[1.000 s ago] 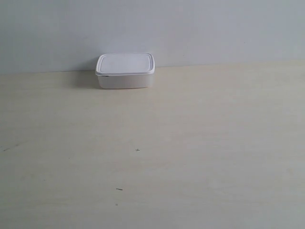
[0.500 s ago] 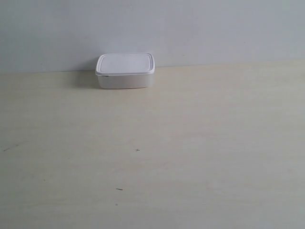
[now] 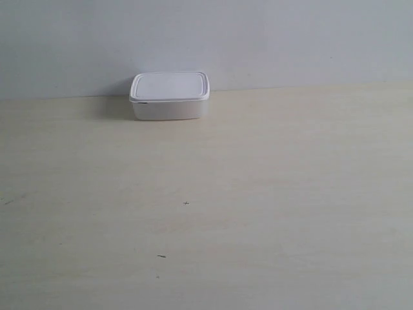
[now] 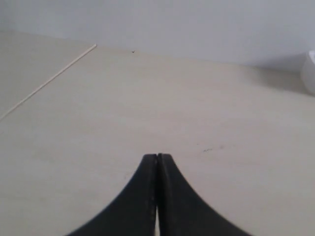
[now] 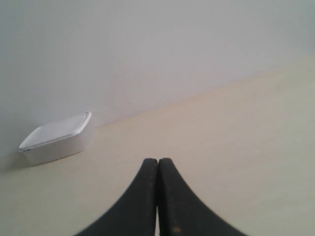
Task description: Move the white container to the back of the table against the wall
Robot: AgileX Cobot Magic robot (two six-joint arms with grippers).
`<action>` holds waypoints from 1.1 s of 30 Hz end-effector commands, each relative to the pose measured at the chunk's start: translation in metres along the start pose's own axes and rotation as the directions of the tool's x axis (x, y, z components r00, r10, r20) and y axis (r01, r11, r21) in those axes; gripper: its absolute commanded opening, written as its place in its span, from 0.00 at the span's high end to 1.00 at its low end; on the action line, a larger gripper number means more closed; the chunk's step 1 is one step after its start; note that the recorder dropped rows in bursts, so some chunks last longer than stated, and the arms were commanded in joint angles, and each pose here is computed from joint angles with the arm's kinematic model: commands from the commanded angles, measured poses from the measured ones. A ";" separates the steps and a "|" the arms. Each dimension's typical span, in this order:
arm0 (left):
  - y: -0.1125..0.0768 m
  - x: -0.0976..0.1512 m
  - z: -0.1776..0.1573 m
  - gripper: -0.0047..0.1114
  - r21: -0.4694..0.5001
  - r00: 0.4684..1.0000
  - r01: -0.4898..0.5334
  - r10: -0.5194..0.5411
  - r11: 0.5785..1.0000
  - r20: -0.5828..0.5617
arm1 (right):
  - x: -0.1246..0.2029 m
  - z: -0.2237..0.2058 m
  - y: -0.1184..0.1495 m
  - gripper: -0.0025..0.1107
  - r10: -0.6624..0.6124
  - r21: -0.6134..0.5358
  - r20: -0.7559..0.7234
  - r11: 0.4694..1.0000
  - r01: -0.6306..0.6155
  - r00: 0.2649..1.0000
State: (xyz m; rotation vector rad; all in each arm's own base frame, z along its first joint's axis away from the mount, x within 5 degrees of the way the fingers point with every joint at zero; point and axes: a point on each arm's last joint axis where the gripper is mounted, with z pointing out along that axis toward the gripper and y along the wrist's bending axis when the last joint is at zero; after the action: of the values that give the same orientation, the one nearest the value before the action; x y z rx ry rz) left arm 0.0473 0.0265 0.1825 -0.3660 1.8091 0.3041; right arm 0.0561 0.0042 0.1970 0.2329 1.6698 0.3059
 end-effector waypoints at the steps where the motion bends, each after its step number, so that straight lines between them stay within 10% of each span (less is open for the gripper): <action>1: -0.001 0.002 0.000 0.96 0.008 0.978 -0.209 0.209 0.978 -0.007 | 0.004 0.000 -0.001 0.98 -0.124 0.008 -0.027 0.992 0.124 0.992; 7: -0.005 0.004 0.000 0.96 0.062 0.997 -0.072 0.073 0.995 -0.025 | 0.012 -0.001 0.001 0.98 -0.091 -0.029 -0.117 0.996 0.088 0.989; 33: -0.006 0.003 0.000 0.96 0.064 0.997 -0.073 0.074 0.995 -0.022 | 0.009 -0.001 -0.009 0.98 -0.367 0.067 -0.115 0.924 0.375 0.923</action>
State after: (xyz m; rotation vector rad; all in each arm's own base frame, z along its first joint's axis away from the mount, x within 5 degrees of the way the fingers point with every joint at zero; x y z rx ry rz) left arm 0.0485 0.0215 0.1798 -0.2574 1.8595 0.3044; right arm 0.0545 0.0007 0.1863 -0.0474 1.7956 -0.0101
